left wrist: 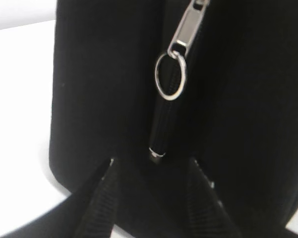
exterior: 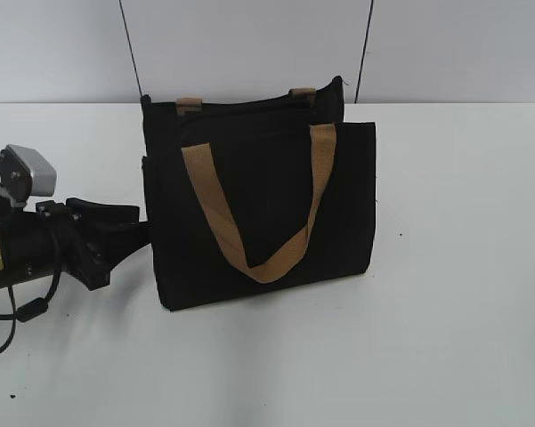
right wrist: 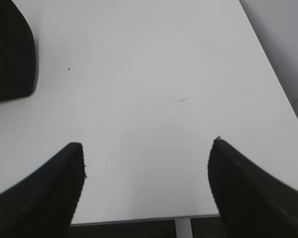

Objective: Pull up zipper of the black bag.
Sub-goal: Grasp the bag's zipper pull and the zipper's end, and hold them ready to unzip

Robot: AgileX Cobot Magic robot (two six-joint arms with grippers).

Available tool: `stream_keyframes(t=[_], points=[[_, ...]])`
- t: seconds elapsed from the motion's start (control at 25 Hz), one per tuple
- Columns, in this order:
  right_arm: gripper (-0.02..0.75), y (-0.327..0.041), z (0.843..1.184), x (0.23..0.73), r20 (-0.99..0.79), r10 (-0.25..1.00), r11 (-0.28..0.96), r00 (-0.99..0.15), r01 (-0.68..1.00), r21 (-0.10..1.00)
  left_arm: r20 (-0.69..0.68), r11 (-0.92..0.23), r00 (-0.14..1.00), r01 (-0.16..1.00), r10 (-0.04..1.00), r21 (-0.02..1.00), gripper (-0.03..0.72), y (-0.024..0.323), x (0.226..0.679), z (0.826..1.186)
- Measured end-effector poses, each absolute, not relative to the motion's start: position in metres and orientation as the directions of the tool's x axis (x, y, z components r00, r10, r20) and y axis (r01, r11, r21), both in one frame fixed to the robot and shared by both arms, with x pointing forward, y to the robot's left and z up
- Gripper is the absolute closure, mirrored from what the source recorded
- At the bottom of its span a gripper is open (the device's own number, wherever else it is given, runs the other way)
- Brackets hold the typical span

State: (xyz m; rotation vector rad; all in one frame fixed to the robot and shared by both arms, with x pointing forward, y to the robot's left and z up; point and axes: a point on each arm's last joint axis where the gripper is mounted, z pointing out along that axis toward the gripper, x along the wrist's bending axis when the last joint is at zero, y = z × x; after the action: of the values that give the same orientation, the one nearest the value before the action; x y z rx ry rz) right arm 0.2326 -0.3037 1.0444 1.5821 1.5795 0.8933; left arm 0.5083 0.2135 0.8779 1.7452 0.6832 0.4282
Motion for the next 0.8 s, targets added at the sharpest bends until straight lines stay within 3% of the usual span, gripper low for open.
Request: stream_keyframes(t=[0.24, 0.56, 0.8], points=[[0.144, -0.304, 1.044, 0.233, -0.015, 1.0, 0.008, 0.01, 0.503, 0.864, -0.055, -0.164, 0.773, 0.202, 0.632, 0.966, 0.282, 0.211, 0.519, 0.882], [0.144, -0.304, 1.044, 0.233, -0.015, 1.0, 0.008, 0.01, 0.503, 0.864, -0.101, -0.164, 0.813, 0.235, 0.574, 0.958, 0.274, 0.205, 0.532, 0.87], [0.144, -0.304, 1.044, 0.233, -0.015, 1.0, 0.008, 0.01, 0.503, 0.864, -0.062, -0.178, 0.836, 0.188, 0.545, 0.966, 0.274, 0.194, 0.542, 0.875]])
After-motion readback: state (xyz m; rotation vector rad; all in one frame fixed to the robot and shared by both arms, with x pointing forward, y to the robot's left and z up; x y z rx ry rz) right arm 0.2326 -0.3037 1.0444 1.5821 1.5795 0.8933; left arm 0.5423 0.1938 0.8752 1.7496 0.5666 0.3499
